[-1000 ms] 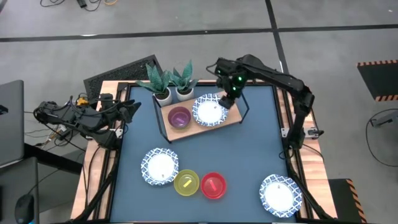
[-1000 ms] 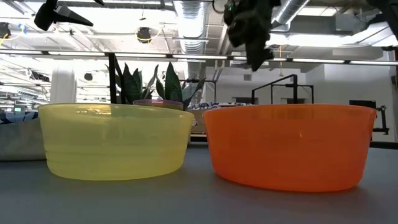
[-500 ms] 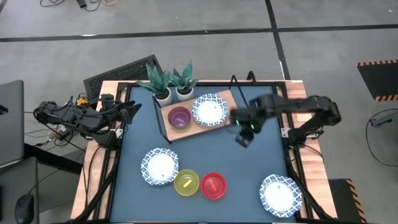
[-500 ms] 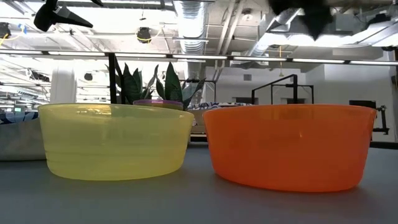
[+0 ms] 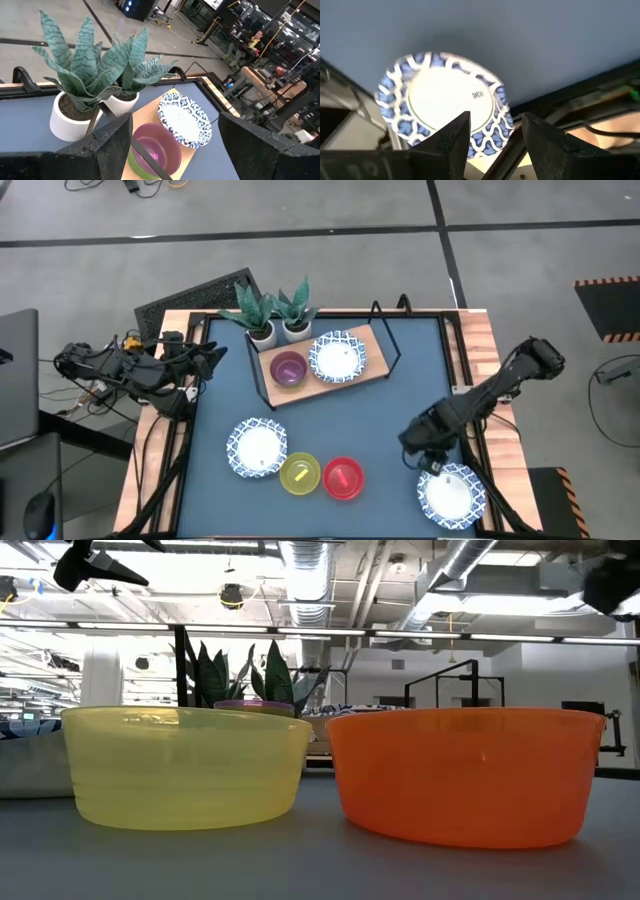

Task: Place and stack bowls onto a shelf
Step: Stack the white patterned bowl on top of the white patterned bowl on the shelf

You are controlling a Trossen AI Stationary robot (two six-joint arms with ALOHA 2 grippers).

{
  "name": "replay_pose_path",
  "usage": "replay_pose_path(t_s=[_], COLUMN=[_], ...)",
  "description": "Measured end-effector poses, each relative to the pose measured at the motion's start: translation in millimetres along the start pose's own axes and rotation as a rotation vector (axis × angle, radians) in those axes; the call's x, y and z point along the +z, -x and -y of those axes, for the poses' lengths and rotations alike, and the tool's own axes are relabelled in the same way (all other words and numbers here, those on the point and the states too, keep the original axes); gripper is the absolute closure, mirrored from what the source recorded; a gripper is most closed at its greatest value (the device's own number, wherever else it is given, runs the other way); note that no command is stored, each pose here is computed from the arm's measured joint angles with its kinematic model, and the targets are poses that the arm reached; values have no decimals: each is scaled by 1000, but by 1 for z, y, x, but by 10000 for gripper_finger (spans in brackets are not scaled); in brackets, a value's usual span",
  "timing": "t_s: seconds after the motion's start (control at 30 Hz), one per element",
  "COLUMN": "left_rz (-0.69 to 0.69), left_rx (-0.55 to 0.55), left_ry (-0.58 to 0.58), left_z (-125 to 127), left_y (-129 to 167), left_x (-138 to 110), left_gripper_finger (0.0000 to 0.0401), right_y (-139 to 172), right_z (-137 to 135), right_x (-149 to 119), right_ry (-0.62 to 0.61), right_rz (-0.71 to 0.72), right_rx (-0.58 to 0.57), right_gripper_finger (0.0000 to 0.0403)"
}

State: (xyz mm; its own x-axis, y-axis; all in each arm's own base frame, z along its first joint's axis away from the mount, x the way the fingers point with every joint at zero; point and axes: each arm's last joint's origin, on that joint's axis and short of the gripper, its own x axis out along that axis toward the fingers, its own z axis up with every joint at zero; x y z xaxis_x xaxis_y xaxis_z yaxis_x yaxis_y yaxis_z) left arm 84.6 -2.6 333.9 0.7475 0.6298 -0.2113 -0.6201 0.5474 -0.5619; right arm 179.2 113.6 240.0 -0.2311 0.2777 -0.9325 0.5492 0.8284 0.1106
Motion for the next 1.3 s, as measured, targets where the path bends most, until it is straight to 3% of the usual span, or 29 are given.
replay_pose_path(t_s=[0.2, 0.63, 0.77, 0.97, 1.3], left_rz=[8, 20, 27, 38, 39], left_rx=[6, 14, 18, 25, 31], left_ry=[2, 62, 65, 65, 57], left_z=[0, 0, -1, -1, -1], left_y=[0, 0, 0, 0, 0], left_x=[0, 1, 1, 1, 1], left_gripper_finger=[122, 122, 122, 122, 122], right_y=[-37, -82, -85, -84, -47], right_z=[-1, 17, 19, 18, 3], right_x=[-7, -8, -7, -6, 10], right_ry=[78, 121, 124, 152, 222], right_rz=[-52, -67, -64, -60, 25], right_rx=[12, -21, -25, -17, 73], right_gripper_finger=[200, 206, 252, 375, 381])
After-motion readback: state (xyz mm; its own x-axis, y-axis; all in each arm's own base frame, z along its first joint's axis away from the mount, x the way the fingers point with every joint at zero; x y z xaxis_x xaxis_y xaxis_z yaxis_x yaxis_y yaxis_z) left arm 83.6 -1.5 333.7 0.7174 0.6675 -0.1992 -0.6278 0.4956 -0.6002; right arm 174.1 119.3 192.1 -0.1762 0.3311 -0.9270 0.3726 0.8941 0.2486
